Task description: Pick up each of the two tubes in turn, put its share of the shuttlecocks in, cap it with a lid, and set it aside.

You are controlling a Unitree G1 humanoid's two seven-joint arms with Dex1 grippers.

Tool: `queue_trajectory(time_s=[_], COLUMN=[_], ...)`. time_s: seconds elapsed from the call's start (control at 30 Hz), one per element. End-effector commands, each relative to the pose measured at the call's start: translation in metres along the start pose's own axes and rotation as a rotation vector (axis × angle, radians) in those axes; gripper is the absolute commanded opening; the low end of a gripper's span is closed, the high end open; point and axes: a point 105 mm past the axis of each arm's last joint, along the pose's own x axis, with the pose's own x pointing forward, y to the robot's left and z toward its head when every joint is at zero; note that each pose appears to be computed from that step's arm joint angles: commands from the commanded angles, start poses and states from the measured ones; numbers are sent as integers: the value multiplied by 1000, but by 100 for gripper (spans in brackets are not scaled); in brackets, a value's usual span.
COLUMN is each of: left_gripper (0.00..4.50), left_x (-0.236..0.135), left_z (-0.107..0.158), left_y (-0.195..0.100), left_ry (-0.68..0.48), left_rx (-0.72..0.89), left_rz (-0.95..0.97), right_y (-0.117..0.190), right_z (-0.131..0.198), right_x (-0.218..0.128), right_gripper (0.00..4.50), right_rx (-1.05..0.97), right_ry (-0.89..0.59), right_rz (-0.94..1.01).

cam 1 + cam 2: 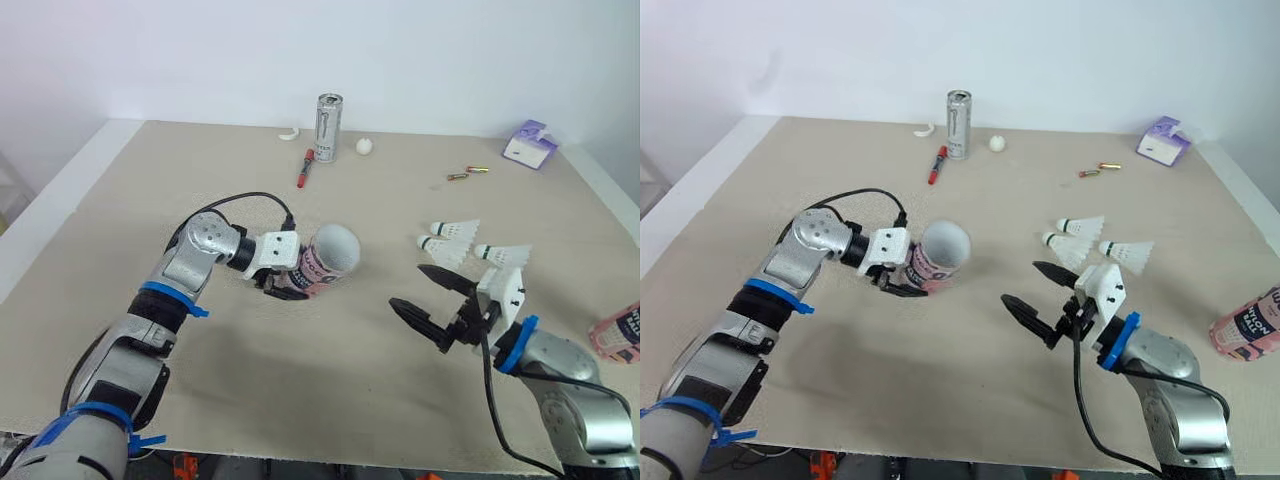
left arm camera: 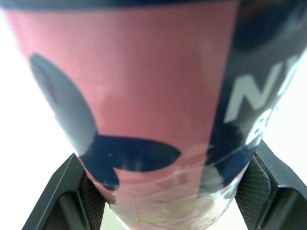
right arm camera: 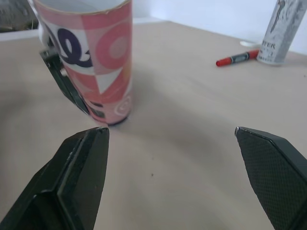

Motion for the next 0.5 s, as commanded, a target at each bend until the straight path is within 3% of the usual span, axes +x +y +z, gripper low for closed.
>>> queue_trajectory(time_s=[0.03, 0.37, 0.5], left_gripper=[315, 315, 315], left_x=[-7, -4, -3], left_z=[16, 13, 21], left_y=[3, 3, 4], left_ry=[123, 266, 258], left_rx=[47, -11, -21], left_rz=[-84, -149, -147], right_y=[-1, -11, -24], right_z=[14, 11, 1], right_x=[-4, 0, -8], right_gripper=[450, 450, 450], right_rx=[-46, 9, 69], right_ry=[-24, -28, 0], right_rz=[2, -73, -162])
